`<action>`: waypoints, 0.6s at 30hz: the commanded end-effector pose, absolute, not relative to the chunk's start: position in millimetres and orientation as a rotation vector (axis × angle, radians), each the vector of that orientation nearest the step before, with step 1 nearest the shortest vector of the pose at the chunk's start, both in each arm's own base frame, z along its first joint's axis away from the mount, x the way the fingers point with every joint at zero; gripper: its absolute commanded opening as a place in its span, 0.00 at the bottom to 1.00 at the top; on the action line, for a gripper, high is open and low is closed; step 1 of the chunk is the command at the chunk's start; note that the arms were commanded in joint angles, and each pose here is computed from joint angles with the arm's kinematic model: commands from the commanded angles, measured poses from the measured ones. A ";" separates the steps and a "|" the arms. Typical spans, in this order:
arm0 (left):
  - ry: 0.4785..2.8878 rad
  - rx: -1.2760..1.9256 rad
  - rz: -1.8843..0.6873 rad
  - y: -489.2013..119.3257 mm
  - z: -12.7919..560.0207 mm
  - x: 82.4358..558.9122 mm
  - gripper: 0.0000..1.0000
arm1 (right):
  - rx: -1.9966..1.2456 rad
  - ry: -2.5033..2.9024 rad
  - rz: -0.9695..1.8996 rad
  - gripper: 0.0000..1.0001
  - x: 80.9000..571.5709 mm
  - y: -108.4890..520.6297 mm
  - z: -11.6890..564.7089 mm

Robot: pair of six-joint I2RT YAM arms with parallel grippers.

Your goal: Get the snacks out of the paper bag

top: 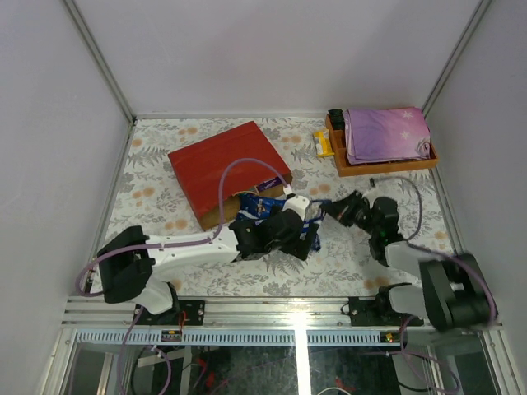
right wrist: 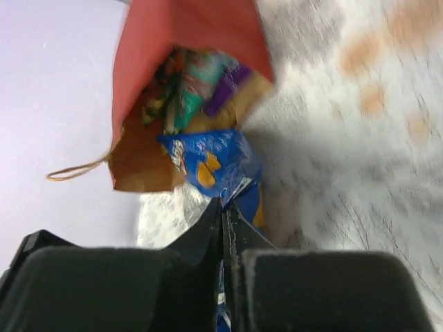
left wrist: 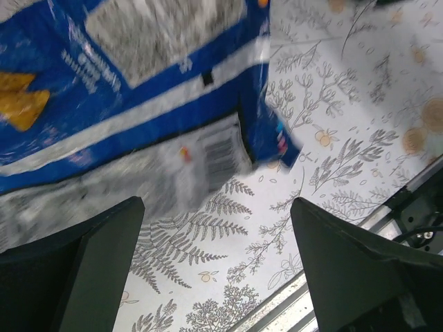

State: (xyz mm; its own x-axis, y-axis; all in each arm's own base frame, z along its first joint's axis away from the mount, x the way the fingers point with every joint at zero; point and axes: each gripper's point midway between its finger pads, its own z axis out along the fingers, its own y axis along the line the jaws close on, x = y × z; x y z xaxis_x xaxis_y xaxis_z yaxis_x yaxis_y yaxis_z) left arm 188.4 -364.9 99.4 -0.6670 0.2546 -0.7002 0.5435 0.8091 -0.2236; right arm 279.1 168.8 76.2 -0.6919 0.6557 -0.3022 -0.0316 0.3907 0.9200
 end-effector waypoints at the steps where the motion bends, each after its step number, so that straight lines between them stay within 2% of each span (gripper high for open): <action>1: 2.223 0.548 -0.585 -358.2 141.9 203.1 0.87 | 0.233 2.141 0.687 0.00 288.5 127.5 115.8; 3: 2.215 0.546 -0.604 -355.9 147.6 206.7 0.87 | 0.147 2.207 0.535 0.00 289.3 109.3 135.0; 9: 2.222 0.564 -0.611 -357.6 148.2 212.6 0.87 | 0.100 2.540 0.348 0.00 296.9 102.6 97.6; 13: 2.245 0.574 -0.599 -358.5 139.0 213.9 0.87 | 0.130 2.445 0.204 0.03 313.6 85.6 119.9; 18: 2.244 0.555 -0.605 -362.3 132.7 224.8 0.87 | 0.057 2.367 0.248 0.06 313.9 93.3 156.4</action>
